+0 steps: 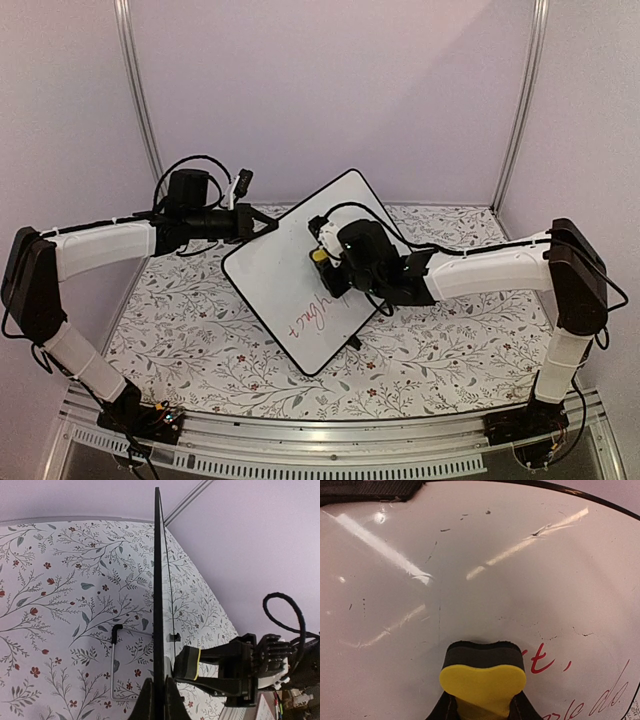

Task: Erase the whiteboard
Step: Erase the whiteboard at the center of the board.

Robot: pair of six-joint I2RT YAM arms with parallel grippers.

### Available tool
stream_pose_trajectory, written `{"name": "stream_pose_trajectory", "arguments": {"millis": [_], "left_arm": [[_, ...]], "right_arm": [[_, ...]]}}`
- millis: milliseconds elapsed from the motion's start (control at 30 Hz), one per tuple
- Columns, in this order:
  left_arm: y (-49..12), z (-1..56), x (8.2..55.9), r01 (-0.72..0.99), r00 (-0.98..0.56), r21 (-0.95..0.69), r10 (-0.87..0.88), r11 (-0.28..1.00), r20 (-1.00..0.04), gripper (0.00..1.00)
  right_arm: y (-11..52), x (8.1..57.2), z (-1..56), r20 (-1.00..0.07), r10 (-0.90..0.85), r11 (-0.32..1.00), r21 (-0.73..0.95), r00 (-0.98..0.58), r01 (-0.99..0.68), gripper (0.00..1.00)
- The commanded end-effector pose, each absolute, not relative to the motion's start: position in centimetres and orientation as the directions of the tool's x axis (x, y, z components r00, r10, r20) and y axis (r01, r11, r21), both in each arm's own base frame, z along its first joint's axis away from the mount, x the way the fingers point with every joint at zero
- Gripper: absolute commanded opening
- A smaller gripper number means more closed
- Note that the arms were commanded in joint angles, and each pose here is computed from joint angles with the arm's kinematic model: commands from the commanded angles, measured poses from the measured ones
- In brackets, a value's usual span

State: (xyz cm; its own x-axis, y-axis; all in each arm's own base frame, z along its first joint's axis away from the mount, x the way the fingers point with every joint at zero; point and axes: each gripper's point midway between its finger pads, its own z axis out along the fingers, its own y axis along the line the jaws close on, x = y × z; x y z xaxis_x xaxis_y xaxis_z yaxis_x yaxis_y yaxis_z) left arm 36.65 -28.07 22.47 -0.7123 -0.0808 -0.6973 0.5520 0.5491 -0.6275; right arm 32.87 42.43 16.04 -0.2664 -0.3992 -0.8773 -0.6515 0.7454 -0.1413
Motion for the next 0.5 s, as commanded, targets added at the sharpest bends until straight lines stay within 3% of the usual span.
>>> {"name": "stream_pose_trajectory", "arguments": {"millis": [0,467], "left_arm": [[-29.1,24.7,36.0,0.643,-0.654,-0.593,-0.055,0.486,-0.754,0.00],[-29.1,24.7,35.9,0.643,-0.653,-0.591,-0.055,0.486,-0.756,0.00]], "right_arm": [[43.9,31.4,14.0,-0.850,-0.441,0.707,-0.132,-0.287,-0.695,0.00],[45.8,28.9,14.2,-0.843,-0.469,0.674,-0.150,-0.262,-0.723,0.00]]}}
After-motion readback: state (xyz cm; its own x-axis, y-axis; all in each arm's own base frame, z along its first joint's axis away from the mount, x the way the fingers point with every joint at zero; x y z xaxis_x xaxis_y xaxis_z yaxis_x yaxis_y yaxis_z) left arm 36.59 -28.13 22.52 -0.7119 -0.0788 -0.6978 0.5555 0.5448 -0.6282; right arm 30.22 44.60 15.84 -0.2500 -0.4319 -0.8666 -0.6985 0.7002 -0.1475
